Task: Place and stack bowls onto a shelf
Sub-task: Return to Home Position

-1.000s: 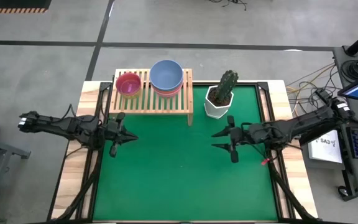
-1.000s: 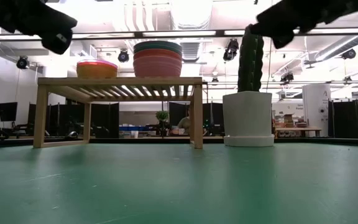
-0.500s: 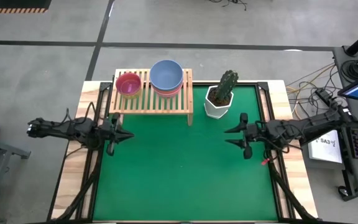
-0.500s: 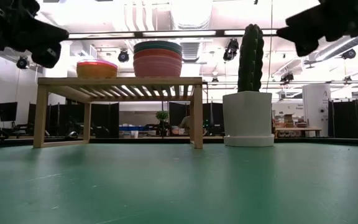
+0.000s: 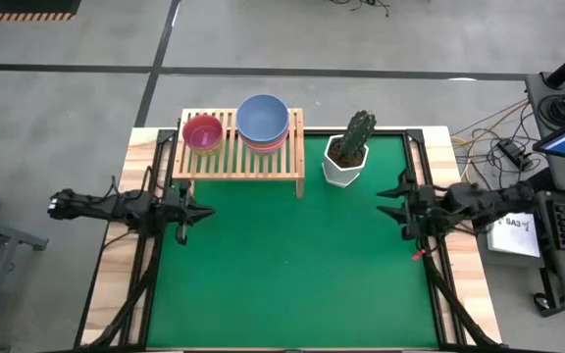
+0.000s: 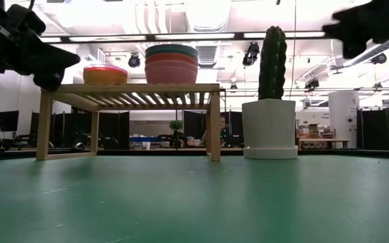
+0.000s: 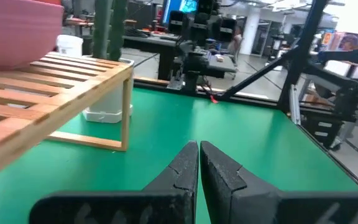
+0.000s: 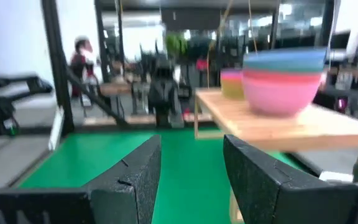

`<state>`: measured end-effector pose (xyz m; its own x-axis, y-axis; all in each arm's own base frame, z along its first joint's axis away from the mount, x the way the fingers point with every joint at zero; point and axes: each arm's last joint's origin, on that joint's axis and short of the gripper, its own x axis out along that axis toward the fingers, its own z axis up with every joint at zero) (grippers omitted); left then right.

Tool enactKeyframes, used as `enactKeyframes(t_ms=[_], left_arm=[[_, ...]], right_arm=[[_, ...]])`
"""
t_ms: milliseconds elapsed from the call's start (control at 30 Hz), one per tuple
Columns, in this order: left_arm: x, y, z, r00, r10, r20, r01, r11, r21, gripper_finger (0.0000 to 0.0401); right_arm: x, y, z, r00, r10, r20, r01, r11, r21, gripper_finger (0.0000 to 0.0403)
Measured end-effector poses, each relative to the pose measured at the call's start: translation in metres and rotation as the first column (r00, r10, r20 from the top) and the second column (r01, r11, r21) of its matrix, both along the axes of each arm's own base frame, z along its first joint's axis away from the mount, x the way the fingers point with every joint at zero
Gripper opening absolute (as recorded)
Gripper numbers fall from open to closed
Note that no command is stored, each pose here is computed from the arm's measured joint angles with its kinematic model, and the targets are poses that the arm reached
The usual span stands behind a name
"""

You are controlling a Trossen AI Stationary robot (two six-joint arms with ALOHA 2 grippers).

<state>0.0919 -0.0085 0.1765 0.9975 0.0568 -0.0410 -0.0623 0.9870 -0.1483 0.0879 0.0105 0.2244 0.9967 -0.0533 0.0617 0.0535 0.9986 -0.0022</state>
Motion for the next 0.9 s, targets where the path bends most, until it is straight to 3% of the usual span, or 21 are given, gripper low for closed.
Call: enactKeyframes(t_ms=[200,367,500,600,733,900], left_arm=[[0.005,-0.004,-0.007,0.989,-0.126,0.077,0.122,0.991,0.053,0.0000],[0.005,-0.005,-0.007,0.989,-0.132,0.073,0.126,0.988,0.086,0.0000],[0.005,-0.004,-0.007,0.989,-0.127,0.071,0.125,0.991,0.042,0.0000],[0.005,-0.003,-0.007,0.994,-0.081,0.079,0.085,0.995,-0.050,0.0000],[0.006,-0.003,-0.007,0.995,-0.070,0.076,0.074,0.996,-0.056,0.0000],[0.006,-0.003,-0.007,0.996,-0.067,0.063,0.070,0.996,-0.058,0.0000]], right_arm=[[-0.008,0.000,-0.004,0.997,0.069,0.040,-0.067,0.997,-0.042,0.0164],[-0.004,0.002,-0.010,0.994,0.110,0.022,-0.110,0.994,-0.030,0.0164],[-0.001,0.006,-0.021,0.978,0.206,0.045,-0.206,0.979,-0.010,0.0164],[0.003,0.009,-0.033,0.962,0.267,0.062,-0.267,0.964,-0.013,0.0164],[0.007,0.010,-0.049,0.961,0.275,0.029,-0.275,0.961,-0.020,0.0164],[0.007,0.010,-0.049,0.961,0.274,0.026,-0.272,0.960,-0.070,0.0164]])
